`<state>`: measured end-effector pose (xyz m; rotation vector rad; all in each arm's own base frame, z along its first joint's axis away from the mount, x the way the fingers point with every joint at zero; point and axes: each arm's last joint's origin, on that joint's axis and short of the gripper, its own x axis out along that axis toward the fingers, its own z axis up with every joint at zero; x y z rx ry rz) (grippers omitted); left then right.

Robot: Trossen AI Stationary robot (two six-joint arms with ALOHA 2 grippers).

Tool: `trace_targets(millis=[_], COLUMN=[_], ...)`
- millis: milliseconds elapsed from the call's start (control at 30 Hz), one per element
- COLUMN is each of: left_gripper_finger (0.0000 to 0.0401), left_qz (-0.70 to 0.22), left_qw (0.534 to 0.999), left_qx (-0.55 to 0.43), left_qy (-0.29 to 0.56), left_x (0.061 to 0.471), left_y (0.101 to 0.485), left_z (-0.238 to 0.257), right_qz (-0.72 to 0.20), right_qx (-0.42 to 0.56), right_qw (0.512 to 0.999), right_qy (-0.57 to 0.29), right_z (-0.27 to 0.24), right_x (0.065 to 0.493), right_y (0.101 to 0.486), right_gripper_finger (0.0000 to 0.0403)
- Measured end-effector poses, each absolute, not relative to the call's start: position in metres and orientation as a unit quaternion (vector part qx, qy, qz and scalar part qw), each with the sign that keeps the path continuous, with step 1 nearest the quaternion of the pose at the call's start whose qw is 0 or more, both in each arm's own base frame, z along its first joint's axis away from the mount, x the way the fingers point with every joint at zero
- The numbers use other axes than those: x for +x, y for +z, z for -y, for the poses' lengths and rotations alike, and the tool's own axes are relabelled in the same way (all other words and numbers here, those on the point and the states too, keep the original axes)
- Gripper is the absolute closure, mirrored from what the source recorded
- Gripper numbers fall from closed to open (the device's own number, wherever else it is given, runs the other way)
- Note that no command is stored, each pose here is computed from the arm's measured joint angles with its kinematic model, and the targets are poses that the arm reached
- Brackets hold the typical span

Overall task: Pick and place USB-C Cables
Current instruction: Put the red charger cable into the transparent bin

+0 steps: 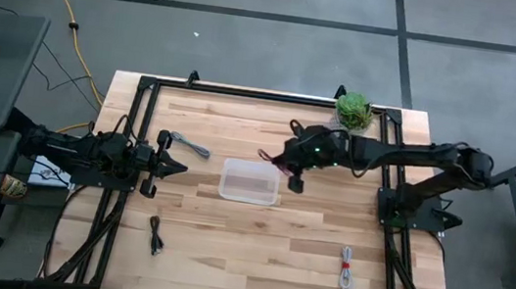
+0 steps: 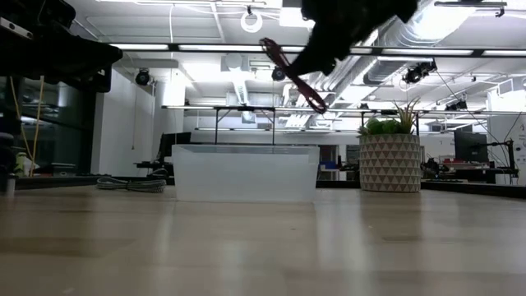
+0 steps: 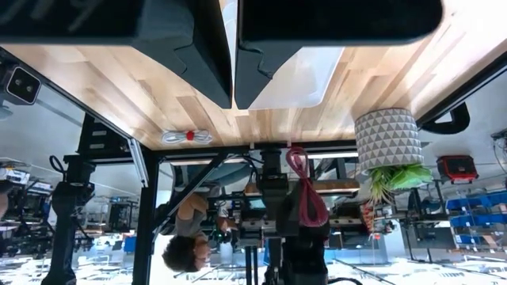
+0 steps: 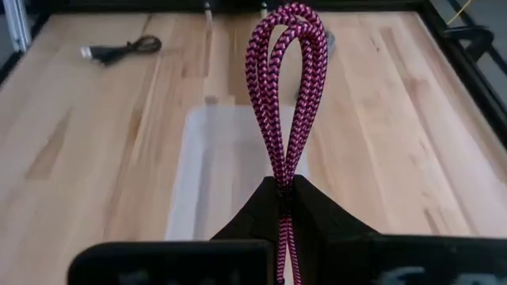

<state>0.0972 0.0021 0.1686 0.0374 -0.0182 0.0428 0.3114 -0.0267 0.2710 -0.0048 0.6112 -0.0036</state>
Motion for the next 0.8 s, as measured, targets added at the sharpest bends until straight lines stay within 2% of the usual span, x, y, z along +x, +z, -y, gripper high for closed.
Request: trace_targets(millis=[167, 367, 800], left_gripper_finger=[0.0401, 0.0401, 0.0401], left_qz=[0.009, 0.009, 0.009], left_qw=[1.000, 1.000, 1.000], left_qx=[0.019, 0.019, 0.019], left_qy=[0.022, 0.022, 0.021], left_x=[0.097, 0.097, 0.097], left_y=[0.169, 0.169, 0.169], left_z=[-0.002, -0.002, -0.002], right_qz=[-0.326, -0.371, -0.443], right_qx=[0.008, -0.011, -0.115], right_qw=[0.945, 0.928, 0.882], right_qy=[0.006, 0.040, 0.109], right_z=[0.021, 0.020, 0.021], right_x=[0.344, 0.376, 0.391], right_y=[0.266, 0.239, 0.190], right_gripper_finger=[0.0402, 0.0402, 0.0402])
